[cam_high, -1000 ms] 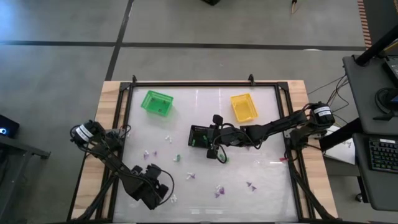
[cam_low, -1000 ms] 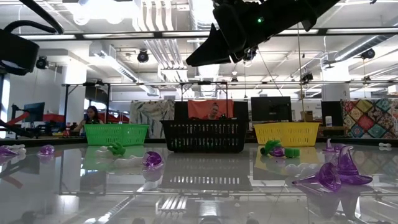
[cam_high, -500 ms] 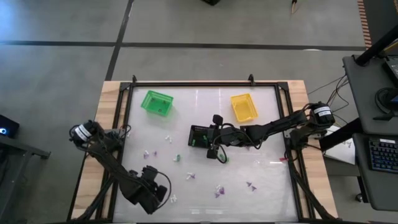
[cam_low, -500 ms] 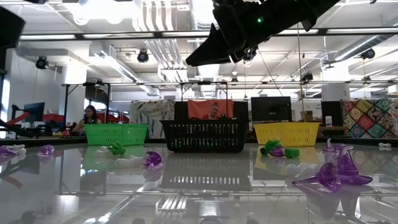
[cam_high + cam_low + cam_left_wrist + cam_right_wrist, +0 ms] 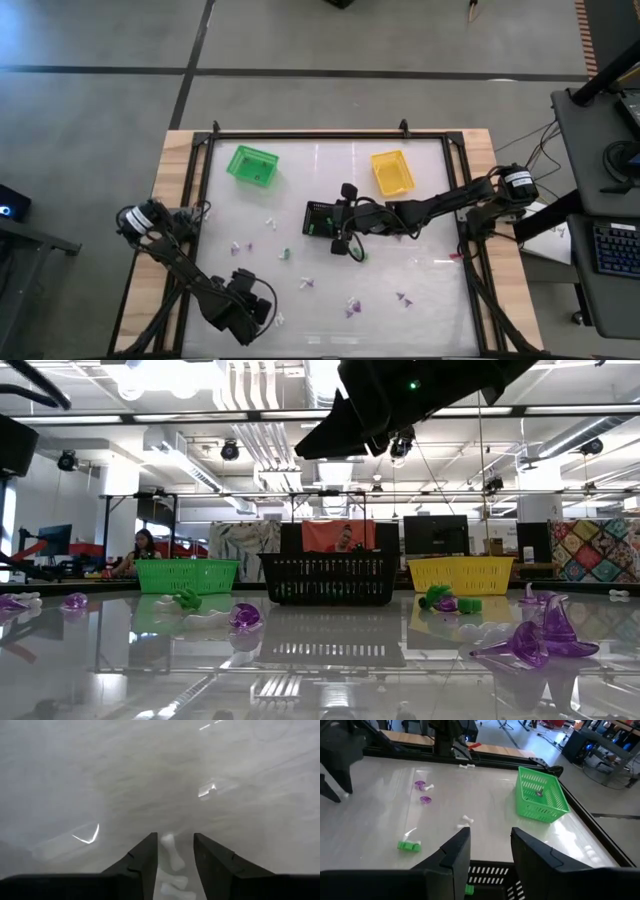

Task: Sort Halloween decoration
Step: Put the white bone toy into the yellow bin, then put the white bone toy from the black bin into the yellow bin

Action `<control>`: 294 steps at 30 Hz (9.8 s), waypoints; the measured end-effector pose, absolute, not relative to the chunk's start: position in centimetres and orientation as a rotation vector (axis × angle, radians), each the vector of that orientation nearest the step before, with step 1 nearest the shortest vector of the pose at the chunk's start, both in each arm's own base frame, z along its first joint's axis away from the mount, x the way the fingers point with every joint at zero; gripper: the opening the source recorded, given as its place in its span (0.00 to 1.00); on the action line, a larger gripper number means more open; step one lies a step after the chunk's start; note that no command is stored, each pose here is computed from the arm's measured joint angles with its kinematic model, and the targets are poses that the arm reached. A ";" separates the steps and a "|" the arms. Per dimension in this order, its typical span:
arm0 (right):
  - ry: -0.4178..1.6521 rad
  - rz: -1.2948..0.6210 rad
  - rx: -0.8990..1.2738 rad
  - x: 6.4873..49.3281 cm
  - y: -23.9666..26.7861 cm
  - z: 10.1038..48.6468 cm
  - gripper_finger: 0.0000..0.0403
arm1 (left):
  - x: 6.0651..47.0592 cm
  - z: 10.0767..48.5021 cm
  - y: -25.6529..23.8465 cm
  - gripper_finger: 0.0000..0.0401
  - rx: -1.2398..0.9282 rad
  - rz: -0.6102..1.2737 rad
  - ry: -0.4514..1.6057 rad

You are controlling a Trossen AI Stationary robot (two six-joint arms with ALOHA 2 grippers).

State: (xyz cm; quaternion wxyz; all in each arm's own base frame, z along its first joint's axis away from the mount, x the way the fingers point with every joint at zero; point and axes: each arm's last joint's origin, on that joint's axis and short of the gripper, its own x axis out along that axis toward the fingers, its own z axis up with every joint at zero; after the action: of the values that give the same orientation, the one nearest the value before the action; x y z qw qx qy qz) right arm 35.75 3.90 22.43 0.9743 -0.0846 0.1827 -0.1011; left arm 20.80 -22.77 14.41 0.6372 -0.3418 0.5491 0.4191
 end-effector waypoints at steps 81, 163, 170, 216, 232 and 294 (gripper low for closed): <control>0.002 0.183 -0.081 36.7 6.7 25.4 0.40 | 25.1 24.1 -9.7 0.00 0.059 -0.017 -0.214; 0.653 -0.141 0.026 34.7 -2.1 20.5 0.02 | 21.1 25.6 -5.4 0.45 0.137 0.224 0.143; 0.623 -0.160 -0.073 35.0 -4.2 20.4 0.02 | 21.4 25.7 -3.1 0.45 0.206 0.245 0.160; 0.989 0.257 -0.373 40.6 -5.2 18.3 0.02 | 13.1 31.4 0.6 0.45 0.275 0.494 -0.072; 0.967 0.320 -0.431 41.6 -5.0 16.1 0.12 | 13.1 31.2 0.6 0.45 0.284 0.493 -0.052; 1.015 0.273 -0.326 41.2 -5.2 15.8 0.17 | 13.1 31.0 0.6 0.45 0.291 0.489 -0.030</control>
State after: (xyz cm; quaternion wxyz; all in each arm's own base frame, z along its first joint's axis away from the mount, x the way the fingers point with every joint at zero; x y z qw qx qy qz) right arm 41.23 -5.20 15.84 0.8524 -0.1549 0.4823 0.1297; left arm 13.08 0.62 31.02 0.9597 0.1435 -0.0146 0.2412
